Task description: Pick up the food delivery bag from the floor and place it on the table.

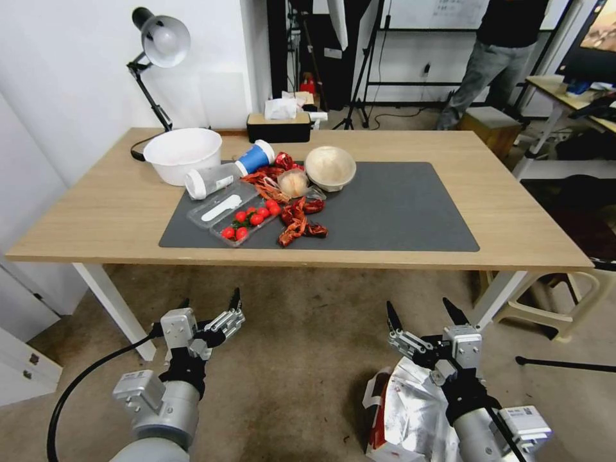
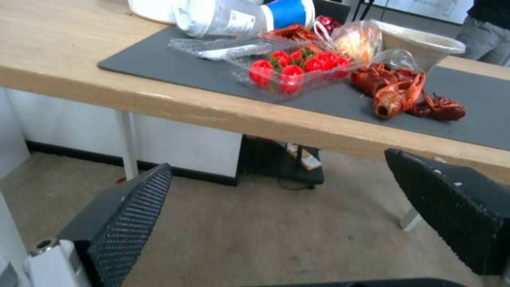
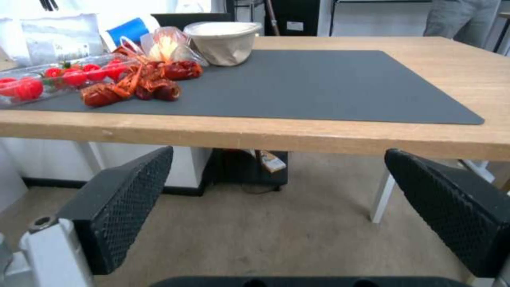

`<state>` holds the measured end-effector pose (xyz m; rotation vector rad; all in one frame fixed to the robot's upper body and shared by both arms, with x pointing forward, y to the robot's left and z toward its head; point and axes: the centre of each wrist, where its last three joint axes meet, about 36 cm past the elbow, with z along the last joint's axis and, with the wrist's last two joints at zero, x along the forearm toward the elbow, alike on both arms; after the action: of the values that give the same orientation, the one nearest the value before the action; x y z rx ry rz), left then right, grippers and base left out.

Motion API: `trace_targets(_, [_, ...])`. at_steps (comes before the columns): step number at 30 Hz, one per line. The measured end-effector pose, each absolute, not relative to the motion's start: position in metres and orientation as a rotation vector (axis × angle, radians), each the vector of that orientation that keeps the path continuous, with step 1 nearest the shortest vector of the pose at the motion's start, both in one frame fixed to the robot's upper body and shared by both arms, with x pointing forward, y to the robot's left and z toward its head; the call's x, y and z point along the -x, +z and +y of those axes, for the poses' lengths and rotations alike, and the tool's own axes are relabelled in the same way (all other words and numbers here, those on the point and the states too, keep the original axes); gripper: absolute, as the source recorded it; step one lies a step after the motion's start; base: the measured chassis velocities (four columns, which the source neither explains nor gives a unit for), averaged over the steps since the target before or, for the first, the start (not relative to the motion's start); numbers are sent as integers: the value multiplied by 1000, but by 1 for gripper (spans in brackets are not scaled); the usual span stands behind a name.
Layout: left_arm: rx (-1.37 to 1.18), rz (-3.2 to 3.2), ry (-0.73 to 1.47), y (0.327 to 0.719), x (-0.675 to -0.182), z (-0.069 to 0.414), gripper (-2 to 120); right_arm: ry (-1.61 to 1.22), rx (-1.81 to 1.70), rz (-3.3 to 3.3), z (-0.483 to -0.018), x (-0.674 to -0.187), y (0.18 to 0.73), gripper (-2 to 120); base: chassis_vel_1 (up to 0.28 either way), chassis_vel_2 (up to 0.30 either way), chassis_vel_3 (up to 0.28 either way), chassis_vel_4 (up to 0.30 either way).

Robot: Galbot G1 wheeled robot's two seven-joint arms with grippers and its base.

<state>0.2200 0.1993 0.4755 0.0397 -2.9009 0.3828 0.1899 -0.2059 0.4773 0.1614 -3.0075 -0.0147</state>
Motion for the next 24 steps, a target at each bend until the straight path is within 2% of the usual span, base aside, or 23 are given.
trace_targets(24, [-37, -2897, 382, 474, -220, 199, 100, -17, -163, -3002, -206, -190, 476, 100, 0, 0, 0, 0])
